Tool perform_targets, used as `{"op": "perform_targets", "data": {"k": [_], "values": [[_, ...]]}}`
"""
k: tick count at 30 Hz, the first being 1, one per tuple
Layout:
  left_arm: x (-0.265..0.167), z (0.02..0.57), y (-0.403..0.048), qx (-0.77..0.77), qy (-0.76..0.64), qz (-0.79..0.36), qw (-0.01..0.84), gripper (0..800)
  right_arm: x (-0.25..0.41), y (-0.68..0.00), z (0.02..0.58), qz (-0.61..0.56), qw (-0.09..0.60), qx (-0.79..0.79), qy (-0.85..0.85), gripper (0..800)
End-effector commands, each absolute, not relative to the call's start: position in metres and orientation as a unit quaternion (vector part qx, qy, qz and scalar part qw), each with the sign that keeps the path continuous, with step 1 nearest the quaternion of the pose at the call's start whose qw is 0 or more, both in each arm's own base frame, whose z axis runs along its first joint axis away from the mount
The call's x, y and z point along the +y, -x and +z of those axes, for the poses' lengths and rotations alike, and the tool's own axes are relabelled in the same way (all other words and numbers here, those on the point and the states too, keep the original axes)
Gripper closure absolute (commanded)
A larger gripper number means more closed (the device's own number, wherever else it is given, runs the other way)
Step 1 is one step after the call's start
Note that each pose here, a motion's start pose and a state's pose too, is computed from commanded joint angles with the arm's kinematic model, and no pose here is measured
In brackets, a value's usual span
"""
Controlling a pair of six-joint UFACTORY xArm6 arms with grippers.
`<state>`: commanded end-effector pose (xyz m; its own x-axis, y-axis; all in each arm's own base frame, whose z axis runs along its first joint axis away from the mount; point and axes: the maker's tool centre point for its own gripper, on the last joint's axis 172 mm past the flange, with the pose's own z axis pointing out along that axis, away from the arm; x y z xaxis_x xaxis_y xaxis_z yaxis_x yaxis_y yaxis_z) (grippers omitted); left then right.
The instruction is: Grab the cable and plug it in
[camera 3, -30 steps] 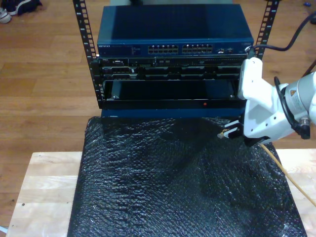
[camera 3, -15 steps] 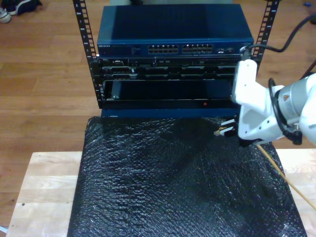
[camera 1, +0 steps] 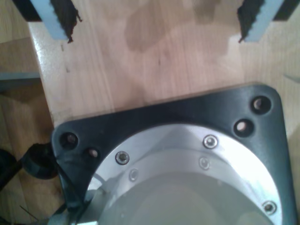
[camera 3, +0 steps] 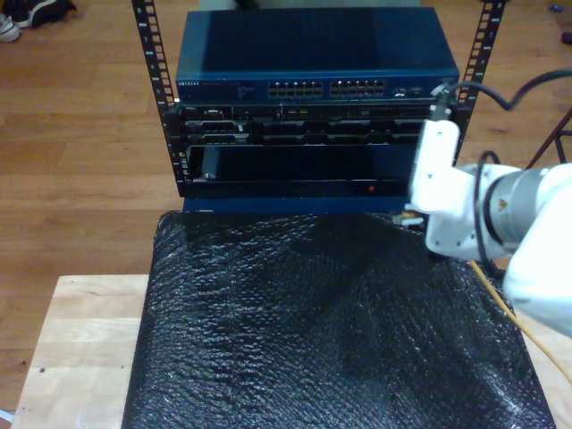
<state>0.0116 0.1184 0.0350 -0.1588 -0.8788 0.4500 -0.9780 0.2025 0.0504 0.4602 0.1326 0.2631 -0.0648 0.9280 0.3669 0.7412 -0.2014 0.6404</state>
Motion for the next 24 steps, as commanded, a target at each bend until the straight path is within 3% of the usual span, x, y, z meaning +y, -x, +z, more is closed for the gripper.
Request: {"op": "perform_targets", "data": {"k": [14, 24], "values": [[0.118, 0.035, -0.012, -0.750, -0.619, 0.127, 0.195, 0, 0.140, -0.507, 0.268, 0.402, 0.236, 0.631, -0.621, 800], [0.118, 0.035, -0.012, -0.750, -0.619, 0.127, 0.195, 0, 0.137, -0.516, 0.255, 0.393, 0.259, 0.637, -0.610, 800]]}}
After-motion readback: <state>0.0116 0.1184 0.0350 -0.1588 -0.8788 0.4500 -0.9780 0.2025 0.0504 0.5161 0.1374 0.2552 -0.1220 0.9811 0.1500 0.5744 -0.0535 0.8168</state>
